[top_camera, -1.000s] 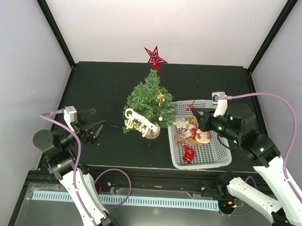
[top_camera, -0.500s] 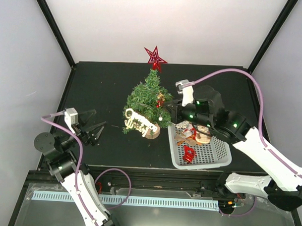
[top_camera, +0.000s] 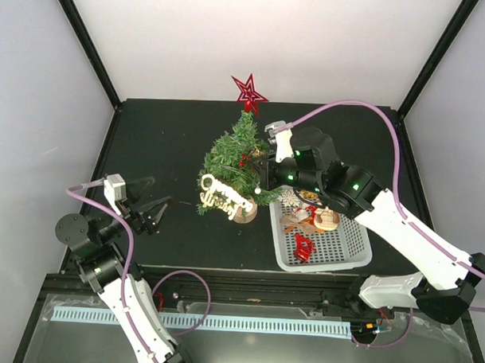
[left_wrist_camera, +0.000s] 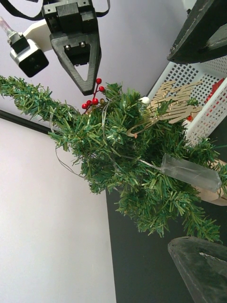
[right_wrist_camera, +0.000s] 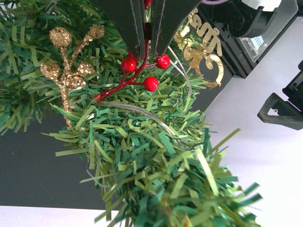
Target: Decorate the small christmas tree
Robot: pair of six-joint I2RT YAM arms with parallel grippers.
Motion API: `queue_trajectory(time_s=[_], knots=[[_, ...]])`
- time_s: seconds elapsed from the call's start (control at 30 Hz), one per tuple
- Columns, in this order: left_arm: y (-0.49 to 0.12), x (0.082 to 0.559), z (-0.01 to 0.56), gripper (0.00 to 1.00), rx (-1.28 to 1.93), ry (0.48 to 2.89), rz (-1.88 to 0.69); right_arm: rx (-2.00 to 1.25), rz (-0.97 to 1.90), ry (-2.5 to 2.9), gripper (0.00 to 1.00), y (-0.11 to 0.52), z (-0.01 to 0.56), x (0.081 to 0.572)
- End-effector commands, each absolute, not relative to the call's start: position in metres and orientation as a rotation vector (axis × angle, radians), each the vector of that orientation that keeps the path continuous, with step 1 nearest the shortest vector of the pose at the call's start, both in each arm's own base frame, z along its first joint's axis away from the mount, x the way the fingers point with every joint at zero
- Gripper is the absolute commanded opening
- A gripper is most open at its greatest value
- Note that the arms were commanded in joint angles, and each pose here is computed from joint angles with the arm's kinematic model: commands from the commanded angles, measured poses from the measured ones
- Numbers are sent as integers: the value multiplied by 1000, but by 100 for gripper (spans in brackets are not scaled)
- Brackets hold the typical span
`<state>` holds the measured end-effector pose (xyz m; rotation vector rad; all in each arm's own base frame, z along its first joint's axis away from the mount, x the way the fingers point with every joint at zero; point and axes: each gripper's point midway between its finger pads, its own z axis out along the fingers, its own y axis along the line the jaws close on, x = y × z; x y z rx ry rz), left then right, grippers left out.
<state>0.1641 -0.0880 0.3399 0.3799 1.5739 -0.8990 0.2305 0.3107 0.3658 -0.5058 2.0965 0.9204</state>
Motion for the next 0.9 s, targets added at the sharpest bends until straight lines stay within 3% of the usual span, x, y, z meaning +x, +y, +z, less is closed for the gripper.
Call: queue_trajectory(time_s=[0.0,0.57,0.87], knots=[[-89,161,340,99,394,1569,-884,-530,934,2068,4,319,370,233],[-89,161,339,99,398,1571,-891,-550,931,2115,8,332,353,238],[-89,162,338,99,395,1569,-886,-519,930,2062,29,311,369,228]])
